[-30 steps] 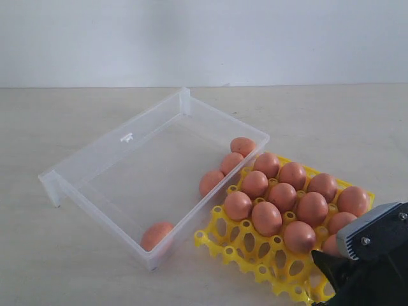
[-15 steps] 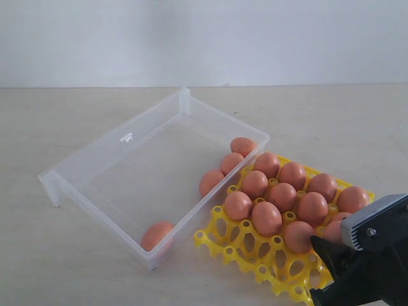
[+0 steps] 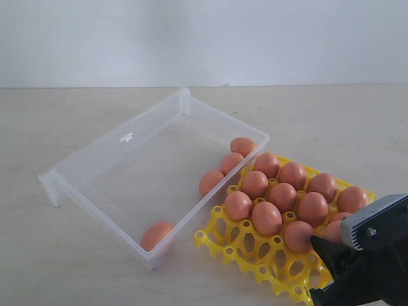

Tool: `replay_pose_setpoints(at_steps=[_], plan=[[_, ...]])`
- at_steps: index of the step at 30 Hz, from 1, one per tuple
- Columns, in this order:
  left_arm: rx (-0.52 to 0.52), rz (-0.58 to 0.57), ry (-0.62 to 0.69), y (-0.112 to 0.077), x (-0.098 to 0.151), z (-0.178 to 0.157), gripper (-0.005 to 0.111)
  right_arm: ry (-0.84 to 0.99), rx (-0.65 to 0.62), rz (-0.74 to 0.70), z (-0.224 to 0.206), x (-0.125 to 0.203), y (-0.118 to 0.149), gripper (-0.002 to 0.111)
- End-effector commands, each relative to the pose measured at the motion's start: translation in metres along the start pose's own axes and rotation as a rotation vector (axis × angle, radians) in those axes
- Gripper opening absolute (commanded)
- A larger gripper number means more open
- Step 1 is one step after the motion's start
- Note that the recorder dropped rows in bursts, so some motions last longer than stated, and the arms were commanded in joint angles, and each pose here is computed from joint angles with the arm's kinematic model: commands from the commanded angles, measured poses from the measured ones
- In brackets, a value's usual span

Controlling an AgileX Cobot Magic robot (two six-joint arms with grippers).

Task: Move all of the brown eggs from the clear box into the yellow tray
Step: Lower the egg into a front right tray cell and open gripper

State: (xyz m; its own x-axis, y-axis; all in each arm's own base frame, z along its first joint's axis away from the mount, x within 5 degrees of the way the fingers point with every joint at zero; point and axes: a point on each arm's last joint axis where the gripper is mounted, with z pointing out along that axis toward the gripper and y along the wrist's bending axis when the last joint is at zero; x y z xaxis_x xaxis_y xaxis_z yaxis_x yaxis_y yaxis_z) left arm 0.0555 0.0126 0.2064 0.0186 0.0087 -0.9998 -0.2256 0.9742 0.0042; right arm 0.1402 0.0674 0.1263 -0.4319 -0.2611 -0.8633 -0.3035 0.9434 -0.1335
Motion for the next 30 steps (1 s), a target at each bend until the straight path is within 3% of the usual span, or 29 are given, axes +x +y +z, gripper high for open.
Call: replay_pose_setpoints(at_steps=[1,12,18,23,27,30], plan=[[0.000,0.003,-0.015,0.000,-0.002,0.000,0.004,-0.013,0.001,-0.001,0.000,-0.001,0.000,0.037],[-0.001,0.003,-0.017,0.000,-0.002,0.000,0.004,0.004,-0.004,-0.001,0.000,0.000,0.000,0.042],[0.000,0.003,-0.015,0.000,-0.002,0.000,0.004,0.023,-0.010,-0.001,0.000,0.002,0.001,0.057],[0.000,0.003,-0.015,0.000,-0.002,0.000,0.004,0.018,-0.008,-0.005,0.000,0.002,0.001,0.057],[0.000,0.003,-0.015,0.000,-0.002,0.000,0.004,-0.073,0.018,0.003,0.000,-0.007,-0.002,0.057],[0.000,0.003,-0.015,0.000,-0.002,0.000,0.004,-0.276,0.084,0.044,-0.004,-0.025,-0.008,0.057]])
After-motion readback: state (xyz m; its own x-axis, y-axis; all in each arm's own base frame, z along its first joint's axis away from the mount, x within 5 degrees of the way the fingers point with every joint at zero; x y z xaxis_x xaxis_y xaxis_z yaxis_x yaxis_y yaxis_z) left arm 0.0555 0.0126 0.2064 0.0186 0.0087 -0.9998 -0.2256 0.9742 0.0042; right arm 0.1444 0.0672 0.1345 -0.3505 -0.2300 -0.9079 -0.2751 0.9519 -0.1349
